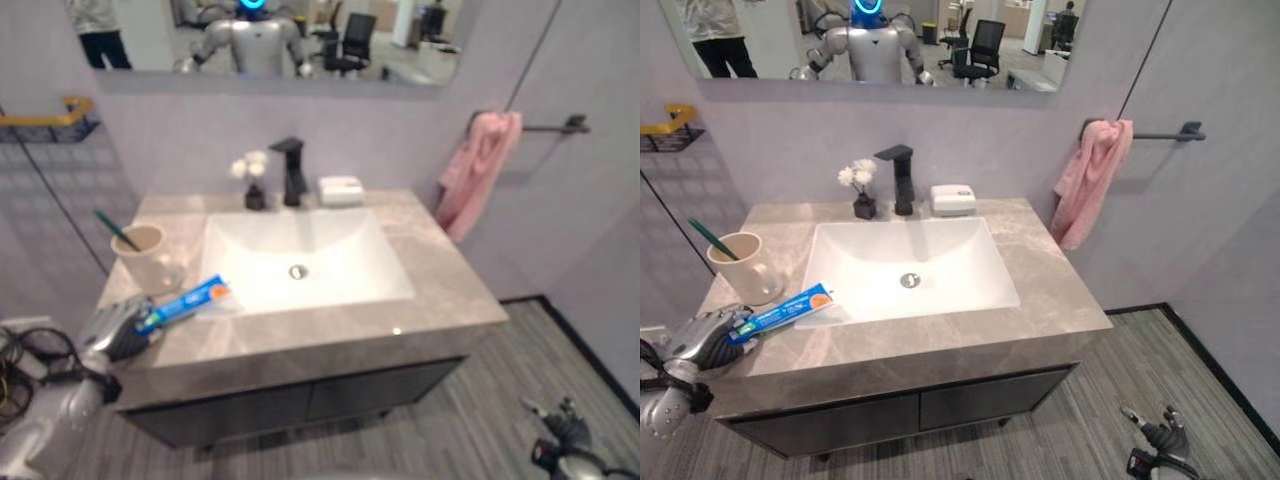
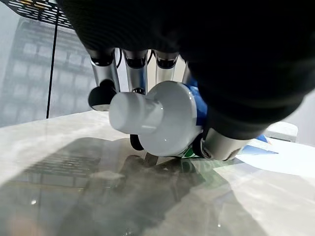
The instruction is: Put brush and paste in cup on sink, flatten towel.
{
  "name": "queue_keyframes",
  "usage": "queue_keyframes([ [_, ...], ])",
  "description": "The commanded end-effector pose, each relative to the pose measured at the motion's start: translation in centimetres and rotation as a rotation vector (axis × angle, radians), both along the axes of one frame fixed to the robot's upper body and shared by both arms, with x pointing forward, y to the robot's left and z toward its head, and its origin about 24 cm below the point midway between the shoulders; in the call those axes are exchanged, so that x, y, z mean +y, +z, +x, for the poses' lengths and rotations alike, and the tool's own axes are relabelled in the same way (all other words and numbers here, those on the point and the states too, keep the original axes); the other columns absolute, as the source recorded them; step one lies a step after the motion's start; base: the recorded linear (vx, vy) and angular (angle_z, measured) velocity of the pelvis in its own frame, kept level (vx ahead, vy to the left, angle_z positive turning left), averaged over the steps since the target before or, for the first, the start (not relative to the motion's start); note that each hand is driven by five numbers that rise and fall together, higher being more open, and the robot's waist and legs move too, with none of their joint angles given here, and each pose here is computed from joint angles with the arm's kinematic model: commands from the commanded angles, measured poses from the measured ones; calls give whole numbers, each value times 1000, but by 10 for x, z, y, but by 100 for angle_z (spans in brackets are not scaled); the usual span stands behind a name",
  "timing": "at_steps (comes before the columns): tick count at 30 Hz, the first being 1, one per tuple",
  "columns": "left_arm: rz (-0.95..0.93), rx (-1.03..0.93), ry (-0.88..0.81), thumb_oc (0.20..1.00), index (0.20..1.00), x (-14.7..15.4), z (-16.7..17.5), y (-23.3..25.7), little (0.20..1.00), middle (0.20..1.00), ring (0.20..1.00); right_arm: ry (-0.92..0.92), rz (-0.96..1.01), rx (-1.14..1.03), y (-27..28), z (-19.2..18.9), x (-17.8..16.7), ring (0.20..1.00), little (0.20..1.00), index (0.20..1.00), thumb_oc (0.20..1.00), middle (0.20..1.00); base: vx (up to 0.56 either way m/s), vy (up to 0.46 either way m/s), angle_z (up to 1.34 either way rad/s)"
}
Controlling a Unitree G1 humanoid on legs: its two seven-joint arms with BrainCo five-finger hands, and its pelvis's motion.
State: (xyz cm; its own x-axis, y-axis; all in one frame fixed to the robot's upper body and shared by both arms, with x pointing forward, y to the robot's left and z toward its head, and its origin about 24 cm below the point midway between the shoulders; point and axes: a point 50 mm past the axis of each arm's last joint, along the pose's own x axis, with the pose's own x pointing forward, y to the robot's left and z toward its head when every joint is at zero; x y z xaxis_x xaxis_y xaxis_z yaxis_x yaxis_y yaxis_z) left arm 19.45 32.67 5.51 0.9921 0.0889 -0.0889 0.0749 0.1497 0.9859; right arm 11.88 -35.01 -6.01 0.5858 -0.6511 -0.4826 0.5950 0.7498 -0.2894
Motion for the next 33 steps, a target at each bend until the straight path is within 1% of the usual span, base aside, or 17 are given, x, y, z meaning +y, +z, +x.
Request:
queue_keyframes([
  [1,-5,-239,-8,200,200,-2,25,38,200,200,200,-8,-137,-202,40,39,-10,1000,1000,1000,1000,1000,19,-3,-7],
  [2,-11,-280,-30,200,200,-8,28,46,200,200,200,26,-173,-268,55,50,-6,1000,1000,1000,1000,1000,22,-4,-5],
  [9,-29,-377,-93,200,200,-25,36,61,200,200,200,78,-301,-365,87,69,0,1000,1000,1000,1000,1000,-11,-3,0],
  [11,-43,-430,-111,200,200,-31,39,69,200,200,200,123,-345,-405,99,76,7,1000,1000,1000,1000,1000,0,0,0],
  [17,-91,-514,-152,200,200,-49,49,79,200,200,200,201,-350,-460,109,90,22,1000,1000,1000,1000,1000,-13,-6,0],
  [23,-151,-583,-214,200,200,-72,63,89,200,200,200,277,-282,-545,116,106,46,1000,1000,1000,1000,1000,5,-3,0],
  [29,-182,-642,-281,200,200,-91,76,105,200,200,200,391,-55,-692,125,125,83,1000,1000,1000,1000,1000,0,-9,-1],
  [30,-186,-643,-274,200,200,-91,78,106,200,200,200,411,-13,-713,127,126,88,1000,1000,1000,1000,1000,14,-11,-4],
  [32,-185,-643,-274,200,200,-91,79,106,200,200,200,411,-12,-714,127,126,88,1000,1000,1000,1000,1000,24,1,-1],
  [33,-193,-657,-274,200,200,-93,81,110,200,200,200,442,58,-748,129,131,100,1000,1000,1000,1000,1000,0,0,0],
])
